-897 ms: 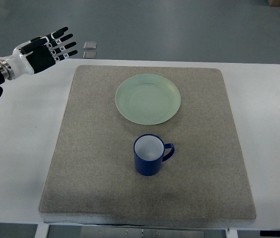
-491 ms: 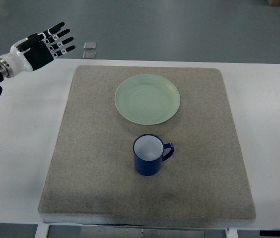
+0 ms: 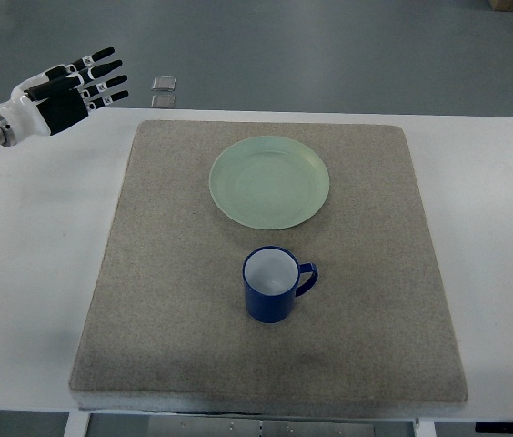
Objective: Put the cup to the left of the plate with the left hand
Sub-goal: 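Lower the raised left hand toward the mat beside the plate, then reach the left hand forward to the blue mug's body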
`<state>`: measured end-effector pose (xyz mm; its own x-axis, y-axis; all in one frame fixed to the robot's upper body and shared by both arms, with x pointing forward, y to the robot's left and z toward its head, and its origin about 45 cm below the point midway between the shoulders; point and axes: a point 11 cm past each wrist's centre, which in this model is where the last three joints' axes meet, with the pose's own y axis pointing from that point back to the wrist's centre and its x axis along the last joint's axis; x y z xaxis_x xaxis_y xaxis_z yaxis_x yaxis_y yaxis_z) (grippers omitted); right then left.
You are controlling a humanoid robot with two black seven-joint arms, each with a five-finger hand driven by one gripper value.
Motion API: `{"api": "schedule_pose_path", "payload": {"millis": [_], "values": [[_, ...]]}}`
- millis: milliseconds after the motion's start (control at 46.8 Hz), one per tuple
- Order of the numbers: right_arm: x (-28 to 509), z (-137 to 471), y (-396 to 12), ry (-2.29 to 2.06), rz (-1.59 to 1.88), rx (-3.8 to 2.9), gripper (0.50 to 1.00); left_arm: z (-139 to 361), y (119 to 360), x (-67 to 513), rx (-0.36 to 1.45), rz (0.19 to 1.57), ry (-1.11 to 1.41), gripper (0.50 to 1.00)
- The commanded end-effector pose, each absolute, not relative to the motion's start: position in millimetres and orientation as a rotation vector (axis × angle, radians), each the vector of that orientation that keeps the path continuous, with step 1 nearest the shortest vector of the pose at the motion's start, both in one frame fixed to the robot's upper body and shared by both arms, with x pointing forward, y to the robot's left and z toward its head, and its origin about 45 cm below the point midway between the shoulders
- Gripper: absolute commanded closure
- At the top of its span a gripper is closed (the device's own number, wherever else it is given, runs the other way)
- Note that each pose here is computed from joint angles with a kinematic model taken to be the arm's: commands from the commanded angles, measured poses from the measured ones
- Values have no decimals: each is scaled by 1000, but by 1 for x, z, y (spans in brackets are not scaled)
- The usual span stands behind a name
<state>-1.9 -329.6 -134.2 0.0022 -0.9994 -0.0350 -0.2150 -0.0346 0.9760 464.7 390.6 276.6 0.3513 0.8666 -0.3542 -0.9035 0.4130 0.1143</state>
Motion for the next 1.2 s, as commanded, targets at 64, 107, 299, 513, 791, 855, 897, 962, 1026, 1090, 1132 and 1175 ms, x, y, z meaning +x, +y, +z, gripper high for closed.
{"api": "schedule_pose_path", "payload": {"millis": [64,107,299,513,791,855,897,962,1026,1090,1132,1175], "values": [[-2,-134,-330,-1351,-1127,1393,568,270,404,444,-61,1149,264,501],[-2,-134,-330,-1351,-1127,1393,568,272,402,441,-50,1135,234,501],[-2,-134,-330,-1351,-1127,1393,568,254,390,413,50,1045,190,501],[-2,-134,-330,-1351,-1127,1393,568,232,362,383,101,922,116,501],[-2,-134,-330,-1351,-1127,1393,568,202,326,355,120,808,120,501],[-2,-134,-330,-1351,-1127,1393,568,198,313,347,138,760,101,501],[-2,-134,-330,-1351,-1127,1393,568,194,303,341,135,725,85,501],[-2,-134,-330,-1351,-1127,1393,568,195,291,333,124,677,45,501],[-2,-134,-330,-1351,-1127,1393,568,199,281,328,111,634,4,501],[-2,-134,-330,-1351,-1127,1393,568,199,271,324,101,604,-17,501],[-2,-134,-330,-1351,-1127,1393,568,196,266,322,94,594,-15,501],[-2,-134,-330,-1351,-1127,1393,568,194,263,321,95,588,-12,501]]}}
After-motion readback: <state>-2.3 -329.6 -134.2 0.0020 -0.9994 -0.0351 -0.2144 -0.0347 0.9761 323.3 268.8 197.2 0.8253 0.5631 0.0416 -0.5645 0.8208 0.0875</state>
